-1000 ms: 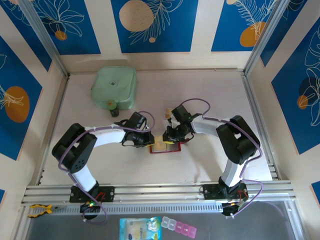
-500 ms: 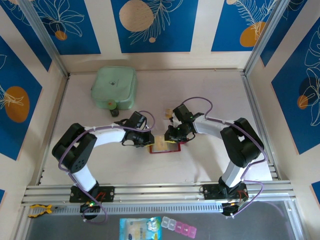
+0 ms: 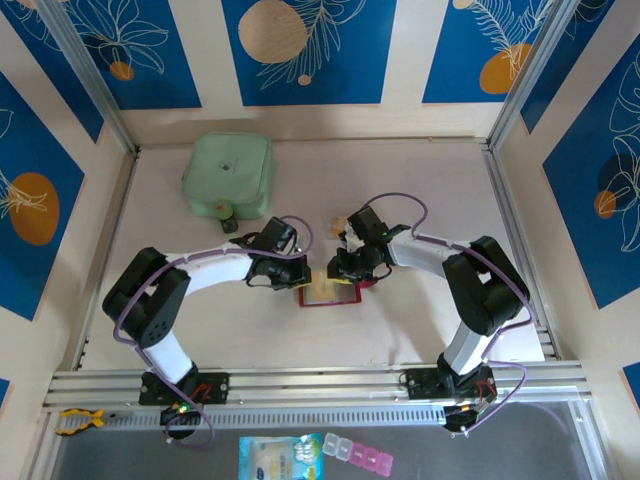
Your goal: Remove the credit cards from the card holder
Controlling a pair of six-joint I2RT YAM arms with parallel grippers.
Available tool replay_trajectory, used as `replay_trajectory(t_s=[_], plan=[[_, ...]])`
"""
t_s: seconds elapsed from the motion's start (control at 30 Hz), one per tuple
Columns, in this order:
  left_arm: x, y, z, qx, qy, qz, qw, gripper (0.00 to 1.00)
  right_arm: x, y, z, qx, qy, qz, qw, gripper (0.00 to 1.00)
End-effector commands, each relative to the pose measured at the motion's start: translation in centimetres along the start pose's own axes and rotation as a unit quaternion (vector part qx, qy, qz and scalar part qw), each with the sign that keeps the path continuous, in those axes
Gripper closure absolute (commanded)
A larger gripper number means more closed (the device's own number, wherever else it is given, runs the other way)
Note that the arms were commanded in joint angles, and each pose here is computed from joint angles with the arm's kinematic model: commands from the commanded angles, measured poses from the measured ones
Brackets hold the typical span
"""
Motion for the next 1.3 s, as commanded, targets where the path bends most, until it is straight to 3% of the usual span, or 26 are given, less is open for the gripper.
replay_trajectory(t_s=[0.0,0.83,1.27], plan=[[0.8,0.3,-0.7,0.004,0.011,0.015,1.000,0.93,0.4,0.5,-0.4,0.011,-0.011,0.015,1.000,0.76],[1.8,1.3,1.4,0.000,-0.037,0.033,0.999,0.94,2.0,0.7,-1.3,0.034,-0.069,0.046,0.996,0.78],[1.8,1.3,1.4,0.000,-0.036,0.034,0.999,0.94,1.6,0.8,-0.9,0.029,-0.093,0.041,0.994,0.88]])
Point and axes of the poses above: each hand's point on the last joint's axis, 136 mm out from that joint toward the fingers, its own x axis out along the fingers, its own z axis along the line the jaws close on, y = z × x, the point moved 4 cm from there along -x, back along the fingers, and after that the axes turned 4 degrees about x, right-handed, at the moved point
